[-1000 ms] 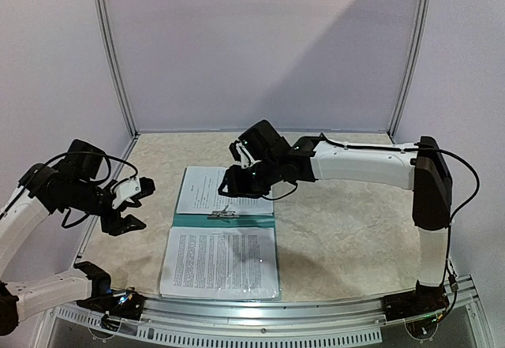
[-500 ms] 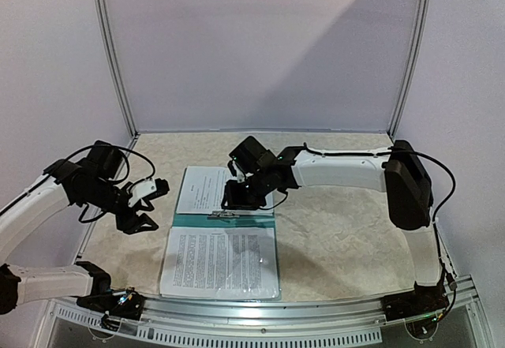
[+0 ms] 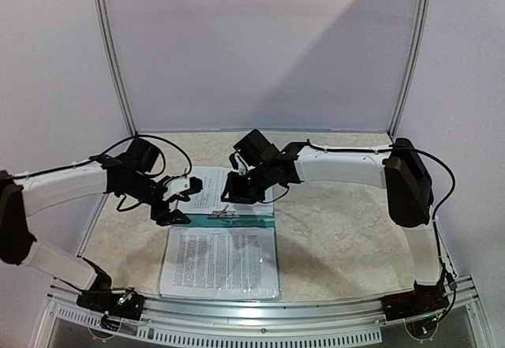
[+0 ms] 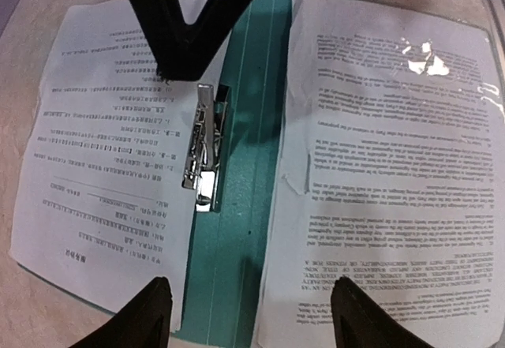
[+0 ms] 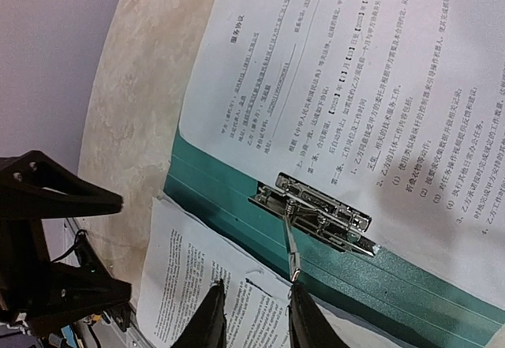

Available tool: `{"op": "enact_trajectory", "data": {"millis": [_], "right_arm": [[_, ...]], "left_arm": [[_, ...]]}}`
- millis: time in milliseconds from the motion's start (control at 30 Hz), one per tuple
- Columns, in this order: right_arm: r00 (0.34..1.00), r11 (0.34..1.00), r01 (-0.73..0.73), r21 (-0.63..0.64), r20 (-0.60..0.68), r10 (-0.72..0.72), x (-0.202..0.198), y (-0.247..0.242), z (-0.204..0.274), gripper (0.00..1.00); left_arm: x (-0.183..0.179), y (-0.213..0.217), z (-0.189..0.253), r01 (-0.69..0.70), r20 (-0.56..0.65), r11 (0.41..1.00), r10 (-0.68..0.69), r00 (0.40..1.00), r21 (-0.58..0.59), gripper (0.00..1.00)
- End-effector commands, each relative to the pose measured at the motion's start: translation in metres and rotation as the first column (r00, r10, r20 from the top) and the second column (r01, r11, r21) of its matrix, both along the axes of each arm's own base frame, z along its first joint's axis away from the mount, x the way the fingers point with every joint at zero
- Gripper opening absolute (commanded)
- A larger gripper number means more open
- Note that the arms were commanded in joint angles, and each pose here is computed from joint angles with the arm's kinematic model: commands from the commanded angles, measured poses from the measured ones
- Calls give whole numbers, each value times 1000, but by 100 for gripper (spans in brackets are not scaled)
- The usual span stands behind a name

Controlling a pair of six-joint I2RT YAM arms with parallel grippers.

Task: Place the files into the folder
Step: Adjust the file in the folder with some files.

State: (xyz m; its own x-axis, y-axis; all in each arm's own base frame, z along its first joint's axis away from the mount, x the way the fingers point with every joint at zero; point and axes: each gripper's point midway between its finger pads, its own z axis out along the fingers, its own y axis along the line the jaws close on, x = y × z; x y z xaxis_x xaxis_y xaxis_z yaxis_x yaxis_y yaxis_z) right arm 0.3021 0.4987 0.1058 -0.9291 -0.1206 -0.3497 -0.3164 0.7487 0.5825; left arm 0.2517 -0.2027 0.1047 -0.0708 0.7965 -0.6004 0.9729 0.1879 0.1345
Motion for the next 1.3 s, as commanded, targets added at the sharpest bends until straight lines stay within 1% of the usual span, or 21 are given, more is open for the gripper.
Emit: {"op": "enact_trajectory", "data": {"millis": [0, 167, 267, 333, 400, 467, 500, 533, 600, 700, 833, 900, 1067, 1167, 1267], "right_arm": [[999, 1000, 25, 13, -47, -24, 9, -1, -14, 27], [997, 1000, -4, 24, -81, 6, 3, 2, -19, 27], [993, 1000, -24, 9, -112, 24, -2, 1, -28, 27], [992, 1000, -30, -1, -125, 30, -5, -1, -35, 27], [992, 1000, -23, 0, -127, 23, -6, -4, -37, 28], [993, 1000, -19, 14, -119, 20, -6, -3, -30, 28], [993, 1000, -21, 22, -113, 24, -5, -2, -26, 28], [994, 999, -22, 26, -109, 24, -4, -1, -23, 28], [994, 999, -26, 34, -103, 29, -4, 0, -18, 29], [995, 999, -29, 40, -95, 33, -2, 0, -10, 32], [997, 998, -34, 47, -72, 37, -1, -1, 1, 35], [997, 998, -36, 45, -66, 39, 0, -1, 4, 36], [998, 998, -51, 39, -44, 53, 2, -1, 11, 39], [999, 999, -42, 23, -23, 43, 6, -8, 16, 39], [1000, 1000, -24, -6, -9, 24, 10, -21, 16, 39]], "left_arm": [[24, -19, -16, 134, 37, 989, -137, 990, 53, 69], [33, -23, -33, 192, 24, 977, -195, 981, 93, 59], [29, -22, -40, 215, -26, 970, -214, 977, 112, 52], [29, -18, -39, 193, -67, 974, -186, 980, 121, 51], [37, -14, -28, 113, -112, 989, -102, 988, 96, 52], [56, -7, -12, 16, -156, 998, -7, 988, 55, 54], [73, -6, 0, -37, -153, 999, 42, 987, 39, 54], [88, -3, 4, -89, -156, 995, 94, 983, 39, 54], [119, 6, 4, -186, -143, 980, 195, 970, 74, 54], [173, 23, -5, -347, -85, 926, 362, 928, 145, 56], [231, 40, -19, -493, -26, 844, 509, 860, 212, 56], [255, 45, -24, -537, 7, 813, 550, 835, 226, 56], [295, 43, -32, -588, 57, 778, 592, 804, 221, 54], [313, 40, -36, -605, 92, 766, 601, 794, 219, 52], [320, 40, -53, -592, 119, 758, 584, 803, 274, 51]]}}
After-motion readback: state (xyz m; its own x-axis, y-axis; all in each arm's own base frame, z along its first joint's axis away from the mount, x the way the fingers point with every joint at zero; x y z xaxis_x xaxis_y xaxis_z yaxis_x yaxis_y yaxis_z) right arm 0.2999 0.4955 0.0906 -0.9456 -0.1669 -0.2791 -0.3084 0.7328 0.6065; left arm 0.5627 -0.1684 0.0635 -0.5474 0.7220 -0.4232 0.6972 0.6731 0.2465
